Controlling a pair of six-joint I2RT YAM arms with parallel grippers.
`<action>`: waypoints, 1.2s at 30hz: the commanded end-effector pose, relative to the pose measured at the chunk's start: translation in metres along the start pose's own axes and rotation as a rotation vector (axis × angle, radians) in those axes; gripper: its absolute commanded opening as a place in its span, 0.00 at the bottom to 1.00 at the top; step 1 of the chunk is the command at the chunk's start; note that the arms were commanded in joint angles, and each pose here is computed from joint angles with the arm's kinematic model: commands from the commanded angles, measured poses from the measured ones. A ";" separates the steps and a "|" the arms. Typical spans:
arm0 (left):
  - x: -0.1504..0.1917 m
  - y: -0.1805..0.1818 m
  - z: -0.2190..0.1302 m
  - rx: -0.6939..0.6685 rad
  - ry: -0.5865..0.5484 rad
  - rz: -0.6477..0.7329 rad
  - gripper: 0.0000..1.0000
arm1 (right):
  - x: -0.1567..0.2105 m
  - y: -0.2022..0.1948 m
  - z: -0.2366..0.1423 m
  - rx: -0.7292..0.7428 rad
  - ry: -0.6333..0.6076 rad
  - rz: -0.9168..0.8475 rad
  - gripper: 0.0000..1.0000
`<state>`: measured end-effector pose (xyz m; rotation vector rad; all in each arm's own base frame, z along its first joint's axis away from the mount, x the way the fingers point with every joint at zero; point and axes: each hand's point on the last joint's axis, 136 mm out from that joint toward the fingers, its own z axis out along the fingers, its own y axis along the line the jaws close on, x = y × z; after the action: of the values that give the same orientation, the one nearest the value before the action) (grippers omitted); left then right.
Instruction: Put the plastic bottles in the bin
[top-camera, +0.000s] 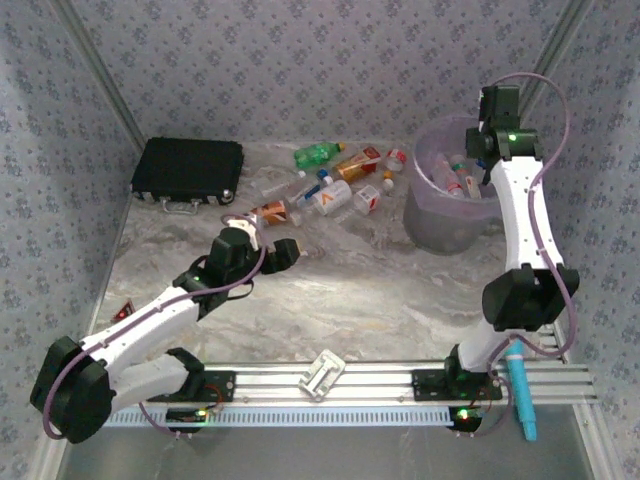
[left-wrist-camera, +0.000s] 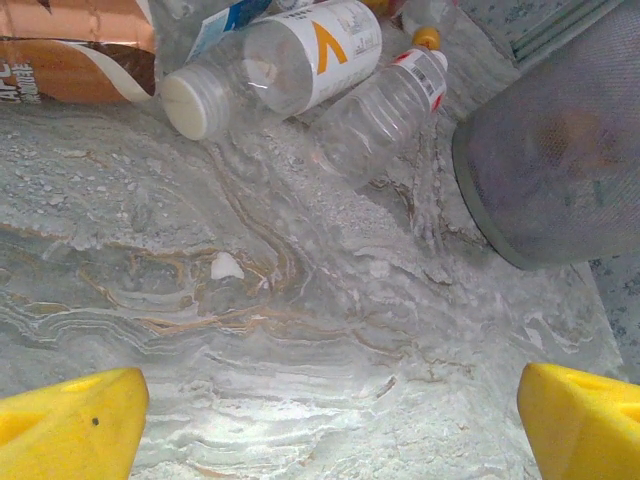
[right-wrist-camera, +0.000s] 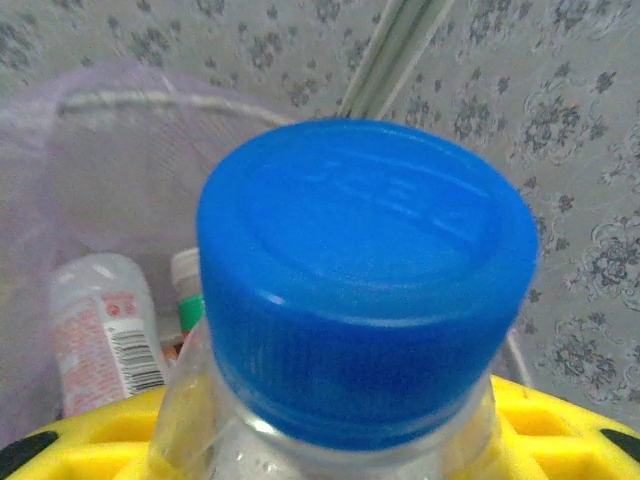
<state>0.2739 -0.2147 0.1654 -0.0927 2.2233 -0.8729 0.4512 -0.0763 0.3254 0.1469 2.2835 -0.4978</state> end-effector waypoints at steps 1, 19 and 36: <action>0.001 0.009 -0.005 -0.023 -0.006 -0.012 0.95 | 0.015 -0.009 0.018 0.043 0.090 -0.071 0.22; 0.001 0.034 -0.003 -0.107 0.023 -0.087 0.94 | 0.106 0.053 0.068 -0.267 0.547 -0.132 0.45; 0.000 0.038 0.012 -0.132 0.056 -0.136 0.96 | 0.029 0.019 -0.019 -0.231 0.257 -0.025 0.78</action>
<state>0.2794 -0.1882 0.1199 -0.2581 2.3781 -0.7671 0.4424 -0.0576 0.2743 0.0548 2.6385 -0.2361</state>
